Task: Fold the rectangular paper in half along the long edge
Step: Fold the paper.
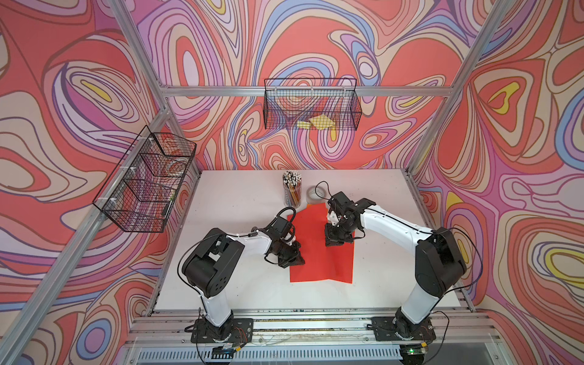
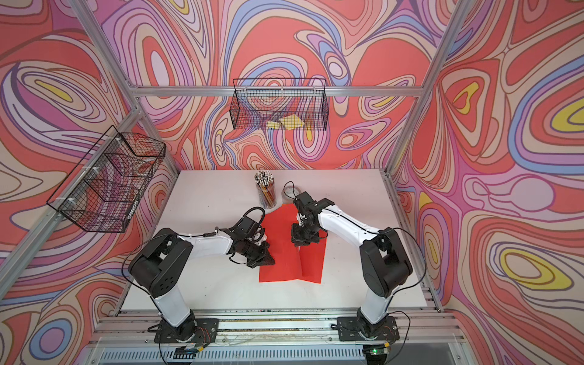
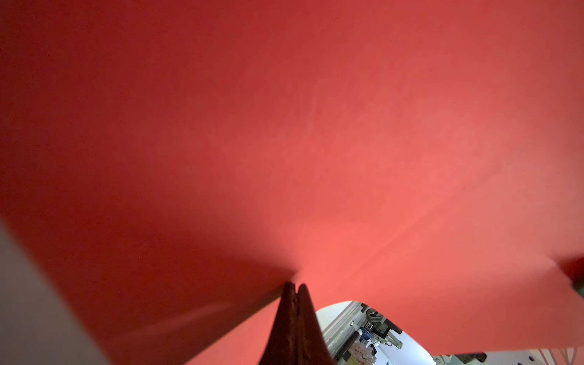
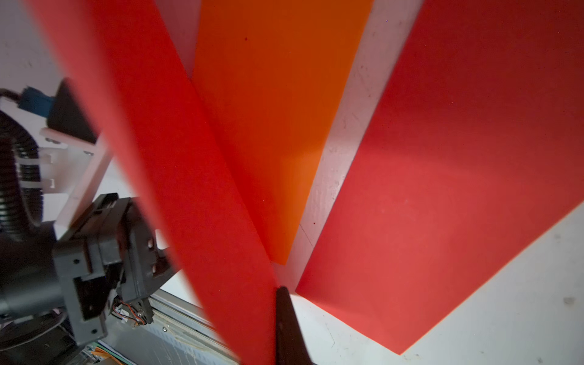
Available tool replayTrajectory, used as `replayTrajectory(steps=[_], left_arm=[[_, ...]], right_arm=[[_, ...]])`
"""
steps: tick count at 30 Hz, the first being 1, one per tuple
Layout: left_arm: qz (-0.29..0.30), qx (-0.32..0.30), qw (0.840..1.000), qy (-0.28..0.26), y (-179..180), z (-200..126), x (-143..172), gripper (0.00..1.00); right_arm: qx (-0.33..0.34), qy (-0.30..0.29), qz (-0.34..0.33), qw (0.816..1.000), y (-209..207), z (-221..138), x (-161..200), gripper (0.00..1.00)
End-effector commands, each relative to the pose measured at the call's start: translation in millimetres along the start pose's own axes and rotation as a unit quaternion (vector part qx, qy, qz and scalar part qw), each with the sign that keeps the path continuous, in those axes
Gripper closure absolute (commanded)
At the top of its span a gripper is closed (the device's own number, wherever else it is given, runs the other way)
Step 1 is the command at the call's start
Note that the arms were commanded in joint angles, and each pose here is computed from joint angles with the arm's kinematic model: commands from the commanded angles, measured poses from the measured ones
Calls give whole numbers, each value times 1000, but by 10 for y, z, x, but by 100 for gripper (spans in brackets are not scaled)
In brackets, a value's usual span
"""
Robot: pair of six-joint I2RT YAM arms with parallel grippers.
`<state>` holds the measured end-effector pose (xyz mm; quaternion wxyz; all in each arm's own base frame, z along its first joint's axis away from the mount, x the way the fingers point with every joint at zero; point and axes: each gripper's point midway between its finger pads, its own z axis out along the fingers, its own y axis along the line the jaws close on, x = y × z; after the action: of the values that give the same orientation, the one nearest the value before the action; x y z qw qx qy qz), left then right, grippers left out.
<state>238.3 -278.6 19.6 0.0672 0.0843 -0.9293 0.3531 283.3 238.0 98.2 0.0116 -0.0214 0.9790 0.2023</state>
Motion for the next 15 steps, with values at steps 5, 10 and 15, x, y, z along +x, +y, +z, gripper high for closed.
replayTrajectory(steps=[5,10,15], left_arm=[[-9,2,1000,4,45,28,1,100],[-6,4,1000,3,19,-5,6,100],[12,20,999,-24,-70,-322,-63,100]], right_arm=[[-74,-17,-5,997,337,-77,-65,100],[-66,-15,-9,998,325,-58,-32,100],[-41,-4,-16,999,193,-51,82,100]])
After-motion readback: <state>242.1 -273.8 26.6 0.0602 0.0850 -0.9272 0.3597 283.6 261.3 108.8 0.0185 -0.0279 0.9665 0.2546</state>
